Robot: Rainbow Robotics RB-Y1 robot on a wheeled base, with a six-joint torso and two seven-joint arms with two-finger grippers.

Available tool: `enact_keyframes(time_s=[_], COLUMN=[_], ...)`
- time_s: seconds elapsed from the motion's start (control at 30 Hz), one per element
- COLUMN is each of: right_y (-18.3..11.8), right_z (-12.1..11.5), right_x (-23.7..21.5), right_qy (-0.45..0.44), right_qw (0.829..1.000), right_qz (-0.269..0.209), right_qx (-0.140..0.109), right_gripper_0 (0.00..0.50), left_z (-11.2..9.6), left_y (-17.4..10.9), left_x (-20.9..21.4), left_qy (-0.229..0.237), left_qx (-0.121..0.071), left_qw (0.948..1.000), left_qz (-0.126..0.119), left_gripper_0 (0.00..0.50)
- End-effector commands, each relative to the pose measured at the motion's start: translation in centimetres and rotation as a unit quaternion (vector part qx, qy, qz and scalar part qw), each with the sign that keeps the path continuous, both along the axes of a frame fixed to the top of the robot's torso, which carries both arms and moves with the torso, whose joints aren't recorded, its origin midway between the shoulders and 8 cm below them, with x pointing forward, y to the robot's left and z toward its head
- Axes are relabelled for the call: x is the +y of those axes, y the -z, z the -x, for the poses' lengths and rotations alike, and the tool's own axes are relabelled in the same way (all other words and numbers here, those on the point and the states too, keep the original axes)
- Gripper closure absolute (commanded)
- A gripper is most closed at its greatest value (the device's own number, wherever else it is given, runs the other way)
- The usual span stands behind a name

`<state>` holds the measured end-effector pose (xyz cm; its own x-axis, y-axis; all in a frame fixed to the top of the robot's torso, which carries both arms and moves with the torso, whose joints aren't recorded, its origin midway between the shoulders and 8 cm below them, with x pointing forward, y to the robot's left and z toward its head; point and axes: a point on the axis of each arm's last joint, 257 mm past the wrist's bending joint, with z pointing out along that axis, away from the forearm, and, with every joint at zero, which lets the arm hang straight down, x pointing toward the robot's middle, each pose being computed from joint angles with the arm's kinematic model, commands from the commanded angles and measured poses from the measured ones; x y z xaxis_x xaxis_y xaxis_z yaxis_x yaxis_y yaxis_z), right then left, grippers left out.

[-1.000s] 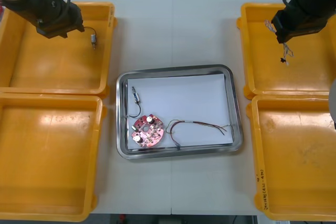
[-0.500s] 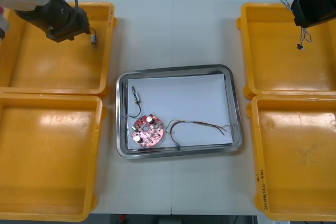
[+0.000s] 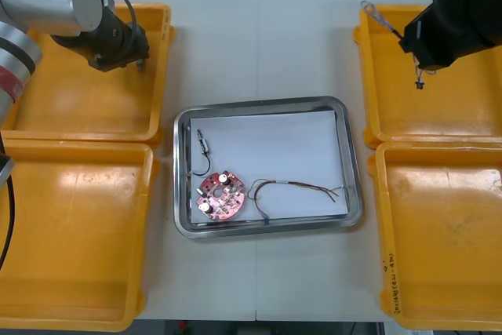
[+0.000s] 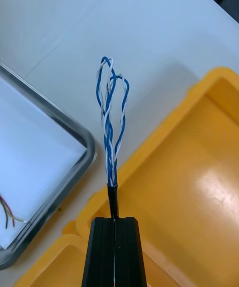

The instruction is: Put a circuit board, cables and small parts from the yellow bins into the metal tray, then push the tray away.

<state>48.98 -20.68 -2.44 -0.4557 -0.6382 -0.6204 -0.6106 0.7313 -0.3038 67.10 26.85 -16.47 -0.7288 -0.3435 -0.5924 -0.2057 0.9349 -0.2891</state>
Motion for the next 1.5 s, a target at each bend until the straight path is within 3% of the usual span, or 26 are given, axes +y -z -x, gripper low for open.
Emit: enact_keyframes(time_s=[0.03, 0.27, 0.5, 0.63, 0.83, 0.87, 0.9, 0.97, 1.33, 1.5], right_y=[0.9, 4.9, 8.9, 10.6, 12.7, 13.2, 13.6, 14.3, 18.3, 19.1], right_z=[2.8, 5.7, 6.4, 5.4, 3.1, 2.7, 2.4, 1.9, 0.3, -0.4], right_x=[3.5, 7.5, 8.4, 8.9, 11.3, 11.9, 12.4, 13.1, 14.9, 15.0], right_qy=[-0.07, -0.148, -0.177, -0.208, -0.252, -0.261, -0.271, -0.287, -0.343, -0.343], right_qw=[0.996, 0.983, 0.966, 0.949, 0.937, 0.934, 0.931, 0.925, 0.895, 0.892], right_qz=[0.049, 0.107, 0.183, 0.236, 0.243, 0.242, 0.244, 0.25, 0.285, 0.292], right_qx=[-0.004, 0.024, 0.041, 0.018, -0.009, -0.011, -0.013, -0.013, -0.03, -0.037], right_gripper_0=[0.5, 0.5, 0.5, 0.5, 0.5, 0.5, 0.5, 0.5, 0.5, 0.5], left_z=[-1.6, -1.6, -1.8, -1.9, -1.8, -1.8, -1.8, -1.8, -2.0, -2.0], left_y=[-3.1, -2.5, -1.6, -1.3, -1.2, -1.2, -1.2, -1.2, -1.3, -1.6], left_x=[-2.7, -3.1, -2.5, -2.2, -2.2, -2.1, -2.2, -2.3, -2.3, -1.8], left_qy=[0.04, 0.044, 0.038, 0.036, 0.036, 0.036, 0.037, 0.037, 0.037, 0.033], left_qx=[-0.035, -0.036, -0.036, -0.035, -0.034, -0.033, -0.033, -0.033, -0.039, -0.04], left_qw=[0.9983, 0.9977, 0.998, 0.9982, 0.9981, 0.9982, 0.9981, 0.9981, 0.9981, 0.9982], left_qz=[-0.025, -0.036, -0.035, -0.034, -0.037, -0.036, -0.036, -0.035, -0.032, -0.03], left_gripper_0=[0.0, 0.0, 0.0, 0.0, 0.0, 0.157, 0.357, 0.497, 0.499, 0.5])
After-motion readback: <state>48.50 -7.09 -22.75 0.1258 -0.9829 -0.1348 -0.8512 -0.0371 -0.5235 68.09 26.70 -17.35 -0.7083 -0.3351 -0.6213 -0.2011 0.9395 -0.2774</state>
